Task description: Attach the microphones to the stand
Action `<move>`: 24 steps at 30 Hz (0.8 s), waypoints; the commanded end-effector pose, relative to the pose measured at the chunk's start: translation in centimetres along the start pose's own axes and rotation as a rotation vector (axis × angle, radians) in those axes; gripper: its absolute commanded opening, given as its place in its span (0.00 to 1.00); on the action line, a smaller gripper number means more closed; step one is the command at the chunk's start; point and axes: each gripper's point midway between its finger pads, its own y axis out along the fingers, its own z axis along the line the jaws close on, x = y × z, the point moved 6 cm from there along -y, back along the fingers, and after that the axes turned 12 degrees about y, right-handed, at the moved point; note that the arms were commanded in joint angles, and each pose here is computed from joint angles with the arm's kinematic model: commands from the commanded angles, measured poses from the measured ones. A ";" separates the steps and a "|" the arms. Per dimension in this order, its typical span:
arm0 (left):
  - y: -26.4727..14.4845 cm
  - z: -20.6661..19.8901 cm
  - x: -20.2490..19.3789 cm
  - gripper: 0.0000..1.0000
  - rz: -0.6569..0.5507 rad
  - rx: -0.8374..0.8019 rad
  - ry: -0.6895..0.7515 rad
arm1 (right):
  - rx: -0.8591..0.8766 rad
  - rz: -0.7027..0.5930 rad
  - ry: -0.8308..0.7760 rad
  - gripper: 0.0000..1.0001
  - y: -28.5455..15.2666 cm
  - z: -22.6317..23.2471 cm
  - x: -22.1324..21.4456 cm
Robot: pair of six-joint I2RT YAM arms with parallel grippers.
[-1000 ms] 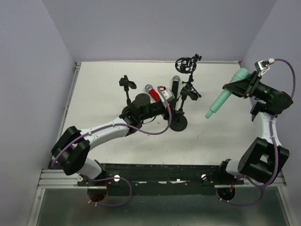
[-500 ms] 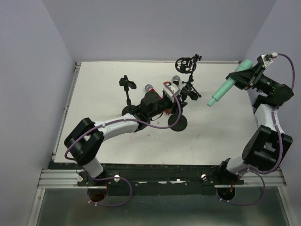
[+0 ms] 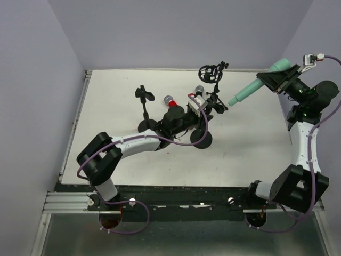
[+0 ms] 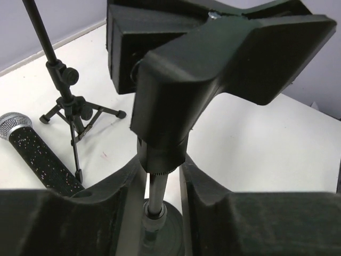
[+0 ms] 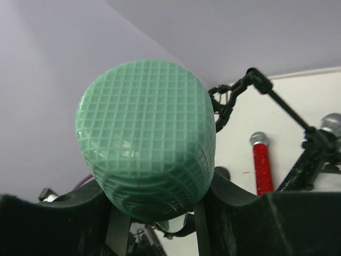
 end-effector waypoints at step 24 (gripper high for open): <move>-7.7 -1.1 -0.3 0.00 0.108 0.616 -0.028 | -0.103 0.103 -0.409 0.00 -2.7 -3.2 -5.1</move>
